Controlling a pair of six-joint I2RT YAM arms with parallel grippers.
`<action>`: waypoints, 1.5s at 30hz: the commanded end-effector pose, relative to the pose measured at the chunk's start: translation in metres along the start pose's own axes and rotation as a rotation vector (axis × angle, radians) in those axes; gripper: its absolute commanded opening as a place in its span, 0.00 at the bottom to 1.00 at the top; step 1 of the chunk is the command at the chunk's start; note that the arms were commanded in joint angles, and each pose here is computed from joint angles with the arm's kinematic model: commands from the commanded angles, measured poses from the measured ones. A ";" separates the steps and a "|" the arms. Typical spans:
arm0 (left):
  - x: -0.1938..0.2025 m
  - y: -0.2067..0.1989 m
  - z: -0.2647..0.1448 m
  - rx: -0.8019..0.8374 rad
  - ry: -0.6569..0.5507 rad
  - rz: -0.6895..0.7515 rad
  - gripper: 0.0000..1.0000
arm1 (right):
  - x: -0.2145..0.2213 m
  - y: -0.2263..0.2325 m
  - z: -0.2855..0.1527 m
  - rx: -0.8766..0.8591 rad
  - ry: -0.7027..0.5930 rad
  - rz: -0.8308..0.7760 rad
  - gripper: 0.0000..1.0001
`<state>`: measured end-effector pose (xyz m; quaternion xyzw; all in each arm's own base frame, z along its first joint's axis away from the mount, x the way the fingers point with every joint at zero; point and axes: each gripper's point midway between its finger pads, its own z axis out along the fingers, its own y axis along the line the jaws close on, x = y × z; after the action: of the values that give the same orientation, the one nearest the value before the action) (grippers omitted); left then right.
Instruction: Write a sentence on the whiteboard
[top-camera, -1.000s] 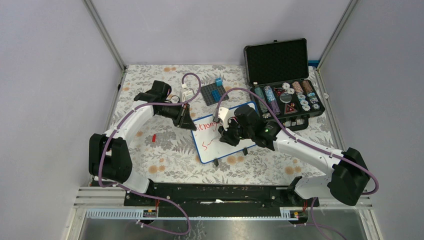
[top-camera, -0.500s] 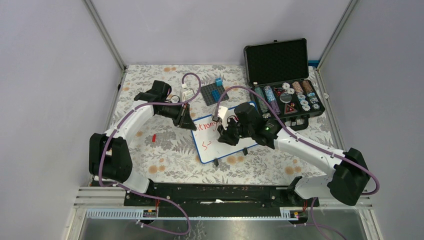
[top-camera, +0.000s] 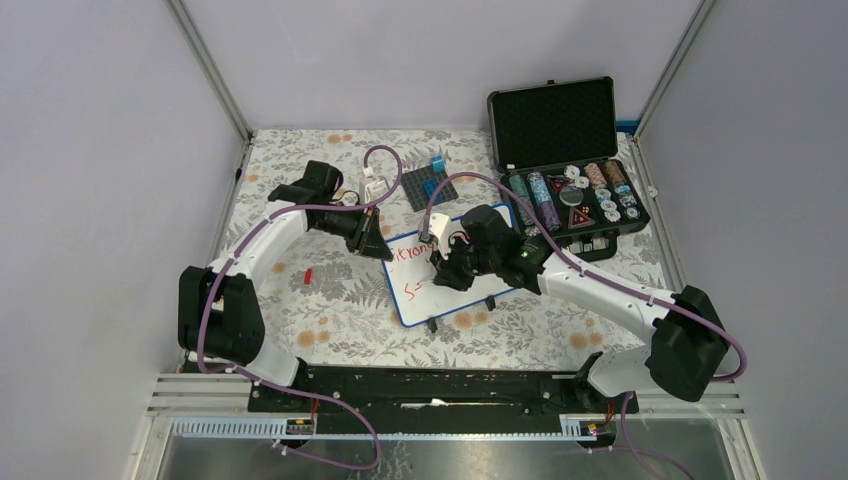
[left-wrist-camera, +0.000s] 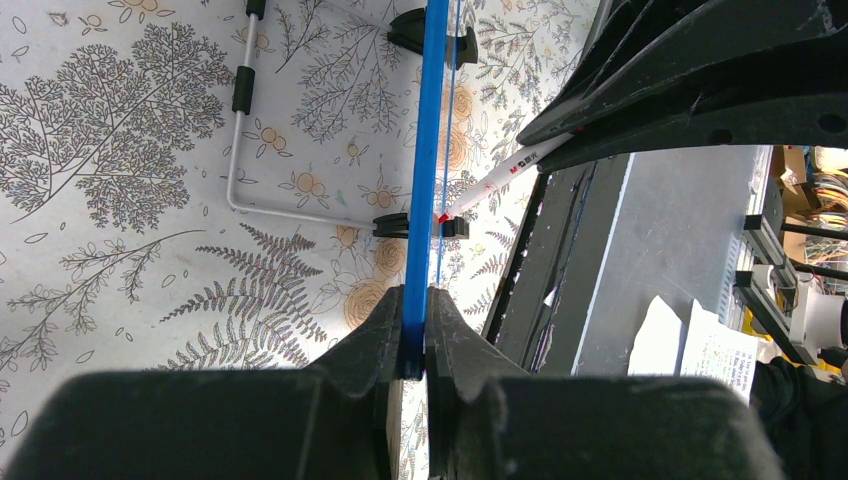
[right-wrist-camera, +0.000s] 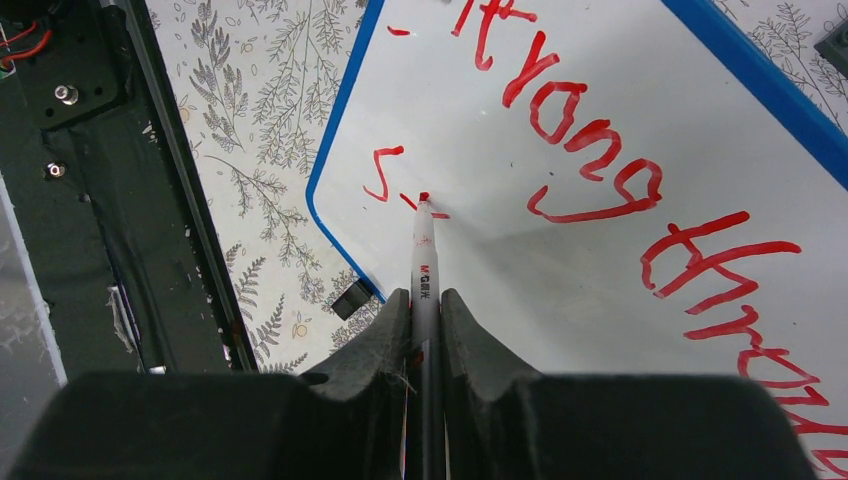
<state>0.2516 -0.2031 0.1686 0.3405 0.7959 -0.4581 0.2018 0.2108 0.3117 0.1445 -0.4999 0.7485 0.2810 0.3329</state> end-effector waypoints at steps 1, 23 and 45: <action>-0.013 0.011 -0.003 -0.048 -0.017 0.076 0.00 | -0.007 -0.005 0.003 0.020 -0.023 -0.023 0.00; -0.012 0.012 -0.002 -0.048 -0.014 0.070 0.00 | 0.023 0.011 -0.001 -0.043 0.038 -0.041 0.00; -0.012 0.012 -0.002 -0.049 -0.013 0.070 0.00 | 0.010 0.002 -0.026 0.037 -0.009 -0.055 0.00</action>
<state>0.2516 -0.2031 0.1685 0.3404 0.7959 -0.4583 0.2015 0.1988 0.2912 0.1417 -0.5153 0.7427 0.2631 0.3372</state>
